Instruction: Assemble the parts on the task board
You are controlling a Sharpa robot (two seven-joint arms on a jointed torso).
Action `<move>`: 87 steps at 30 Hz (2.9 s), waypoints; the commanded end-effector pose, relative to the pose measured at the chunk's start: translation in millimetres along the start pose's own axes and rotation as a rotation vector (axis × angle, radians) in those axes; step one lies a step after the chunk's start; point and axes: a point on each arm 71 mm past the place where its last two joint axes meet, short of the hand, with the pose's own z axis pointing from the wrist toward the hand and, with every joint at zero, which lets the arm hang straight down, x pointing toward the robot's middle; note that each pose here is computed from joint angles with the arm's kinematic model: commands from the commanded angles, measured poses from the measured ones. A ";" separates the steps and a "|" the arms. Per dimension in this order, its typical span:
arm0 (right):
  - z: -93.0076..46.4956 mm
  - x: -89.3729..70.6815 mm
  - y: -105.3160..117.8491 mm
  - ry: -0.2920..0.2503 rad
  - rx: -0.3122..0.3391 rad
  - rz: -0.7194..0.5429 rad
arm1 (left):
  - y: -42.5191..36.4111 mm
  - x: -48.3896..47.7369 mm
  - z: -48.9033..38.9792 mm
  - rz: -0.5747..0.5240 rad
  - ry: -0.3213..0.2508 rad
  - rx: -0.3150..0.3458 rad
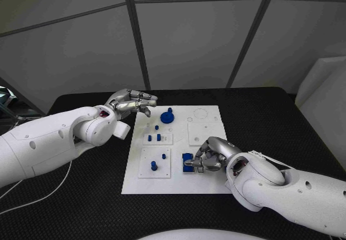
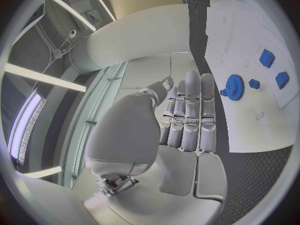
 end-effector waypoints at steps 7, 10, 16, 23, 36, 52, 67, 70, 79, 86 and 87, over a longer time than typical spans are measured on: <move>6.8 0.5 3.7 -0.026 -0.024 0.006 | -1.0 1.1 0.4 -0.007 0.009 0.005; 7.3 0.8 4.6 -0.025 -0.035 0.005 | -0.9 1.0 0.4 -0.007 0.010 0.005; 6.1 -0.4 4.0 -0.028 -0.053 -0.003 | -0.7 0.5 0.3 -0.007 0.008 0.004; 0.8 -7.4 2.3 -0.079 -0.095 0.042 | 0.0 0.5 0.3 -0.007 0.008 0.002; -19.5 -33.1 -22.0 -0.087 -0.162 0.228 | 2.1 -0.3 -0.6 -0.008 0.006 -0.002; -44.6 -56.5 -84.6 -0.047 0.045 -0.039 | 1.5 2.1 -2.8 -0.009 0.010 0.005; -47.5 -44.6 -92.9 -0.050 0.136 -0.178 | 3.9 2.3 -4.0 -0.011 0.012 0.001; -46.9 -39.3 -93.2 -0.036 0.141 -0.182 | 4.2 2.3 -4.2 -0.011 0.013 0.001; -44.2 -28.3 -90.7 -0.019 0.139 -0.175 | 4.8 1.3 -4.9 -0.011 0.011 -0.001; -41.5 -23.8 -85.5 -0.025 0.124 -0.171 | 5.3 0.5 -5.1 -0.011 0.009 -0.003; -40.9 -23.3 -85.0 -0.024 0.123 -0.173 | 5.3 0.4 -5.1 -0.011 0.009 -0.003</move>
